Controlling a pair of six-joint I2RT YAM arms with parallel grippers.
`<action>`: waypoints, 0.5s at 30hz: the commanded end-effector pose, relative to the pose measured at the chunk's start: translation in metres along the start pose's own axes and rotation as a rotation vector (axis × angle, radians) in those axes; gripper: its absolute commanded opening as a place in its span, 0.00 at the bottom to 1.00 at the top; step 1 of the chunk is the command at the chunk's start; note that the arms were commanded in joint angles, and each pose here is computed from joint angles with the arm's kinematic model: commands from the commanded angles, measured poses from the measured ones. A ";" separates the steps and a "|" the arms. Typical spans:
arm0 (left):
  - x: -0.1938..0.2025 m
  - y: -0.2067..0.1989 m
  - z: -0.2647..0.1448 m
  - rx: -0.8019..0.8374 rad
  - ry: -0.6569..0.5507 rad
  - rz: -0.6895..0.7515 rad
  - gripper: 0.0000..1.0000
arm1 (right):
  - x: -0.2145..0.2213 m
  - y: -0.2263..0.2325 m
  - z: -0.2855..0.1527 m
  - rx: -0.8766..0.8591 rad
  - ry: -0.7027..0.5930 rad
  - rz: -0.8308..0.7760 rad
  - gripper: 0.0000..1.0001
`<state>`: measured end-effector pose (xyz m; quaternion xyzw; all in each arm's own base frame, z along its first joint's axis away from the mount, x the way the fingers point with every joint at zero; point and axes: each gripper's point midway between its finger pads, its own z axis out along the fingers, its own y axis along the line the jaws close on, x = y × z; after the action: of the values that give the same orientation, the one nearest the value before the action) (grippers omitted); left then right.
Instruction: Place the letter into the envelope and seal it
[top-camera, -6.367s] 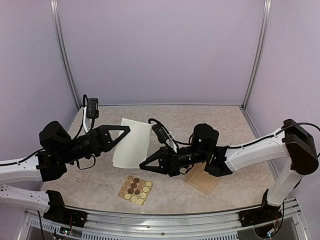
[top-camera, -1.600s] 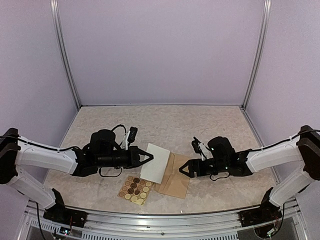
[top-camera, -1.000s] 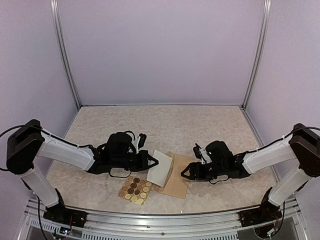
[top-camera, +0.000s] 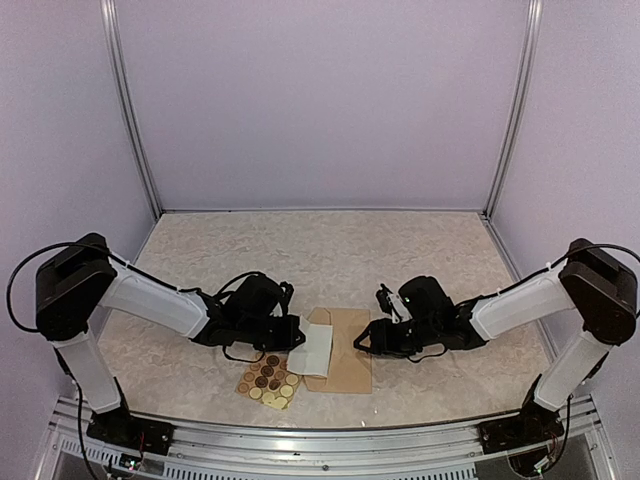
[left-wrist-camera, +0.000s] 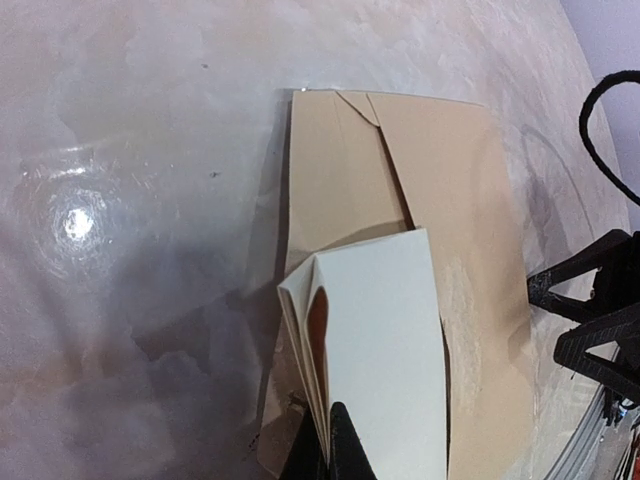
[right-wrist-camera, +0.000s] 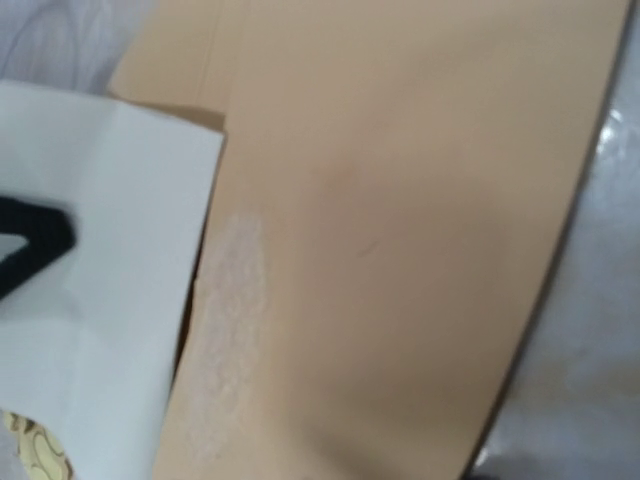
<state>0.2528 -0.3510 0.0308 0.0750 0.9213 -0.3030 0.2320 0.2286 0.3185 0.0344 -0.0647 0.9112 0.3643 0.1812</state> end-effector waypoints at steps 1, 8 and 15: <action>0.001 0.002 0.007 -0.029 0.007 0.000 0.00 | 0.028 -0.034 0.007 0.113 0.103 0.050 0.55; 0.000 0.012 0.007 -0.074 -0.007 -0.045 0.00 | 0.030 -0.034 0.010 0.117 0.111 0.053 0.54; -0.004 0.021 -0.011 -0.108 -0.057 -0.096 0.00 | 0.032 -0.040 0.008 0.146 0.104 0.069 0.54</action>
<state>0.2588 -0.3395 0.0221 0.0344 0.9313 -0.2748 0.2367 0.2313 0.3225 0.0338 -0.0612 0.9110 0.3665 0.1788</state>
